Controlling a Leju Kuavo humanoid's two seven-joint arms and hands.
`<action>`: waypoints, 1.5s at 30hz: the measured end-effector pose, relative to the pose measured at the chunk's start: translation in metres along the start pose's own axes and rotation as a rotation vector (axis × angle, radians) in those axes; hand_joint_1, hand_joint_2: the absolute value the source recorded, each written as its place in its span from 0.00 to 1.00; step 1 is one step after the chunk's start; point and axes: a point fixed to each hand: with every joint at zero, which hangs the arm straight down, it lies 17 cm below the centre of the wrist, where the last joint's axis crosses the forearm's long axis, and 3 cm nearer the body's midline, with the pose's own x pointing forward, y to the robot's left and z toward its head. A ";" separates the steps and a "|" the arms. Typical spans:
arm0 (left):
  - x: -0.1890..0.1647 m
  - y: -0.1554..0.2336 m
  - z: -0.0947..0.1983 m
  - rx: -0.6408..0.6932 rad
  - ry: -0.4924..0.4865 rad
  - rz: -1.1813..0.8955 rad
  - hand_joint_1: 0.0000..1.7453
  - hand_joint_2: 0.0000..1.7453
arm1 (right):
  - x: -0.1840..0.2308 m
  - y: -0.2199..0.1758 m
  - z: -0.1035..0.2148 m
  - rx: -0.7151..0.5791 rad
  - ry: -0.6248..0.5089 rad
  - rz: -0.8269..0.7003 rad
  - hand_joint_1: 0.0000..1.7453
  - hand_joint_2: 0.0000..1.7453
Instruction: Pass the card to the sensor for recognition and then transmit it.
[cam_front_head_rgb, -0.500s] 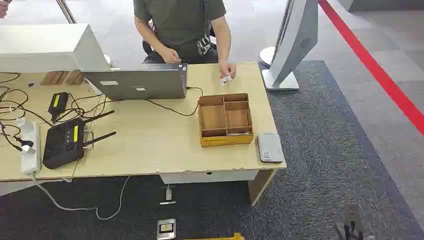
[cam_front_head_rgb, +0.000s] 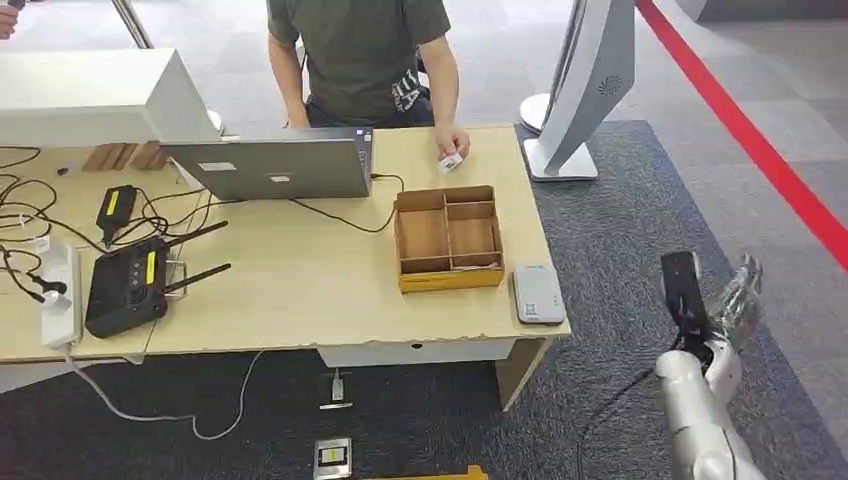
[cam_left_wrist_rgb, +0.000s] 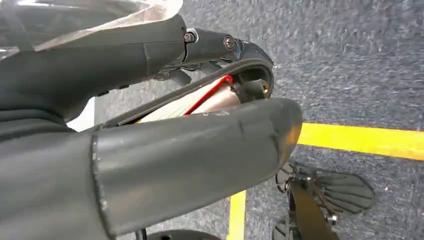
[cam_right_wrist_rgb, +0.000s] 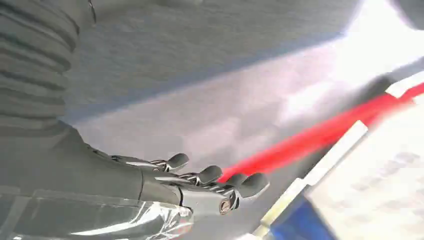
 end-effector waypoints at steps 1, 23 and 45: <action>0.000 0.000 0.000 -0.002 -0.002 -0.007 0.00 0.00 | 0.028 -0.002 -0.008 -0.018 -0.051 -0.004 0.00 1.00; 0.006 0.016 -0.002 0.001 -0.061 -0.068 0.00 0.00 | 0.241 -0.058 -0.033 0.114 -0.462 0.091 0.00 1.00; 0.003 0.016 -0.002 -0.002 -0.049 -0.074 0.00 0.00 | 0.279 -0.018 0.018 0.172 -0.671 0.228 0.00 1.00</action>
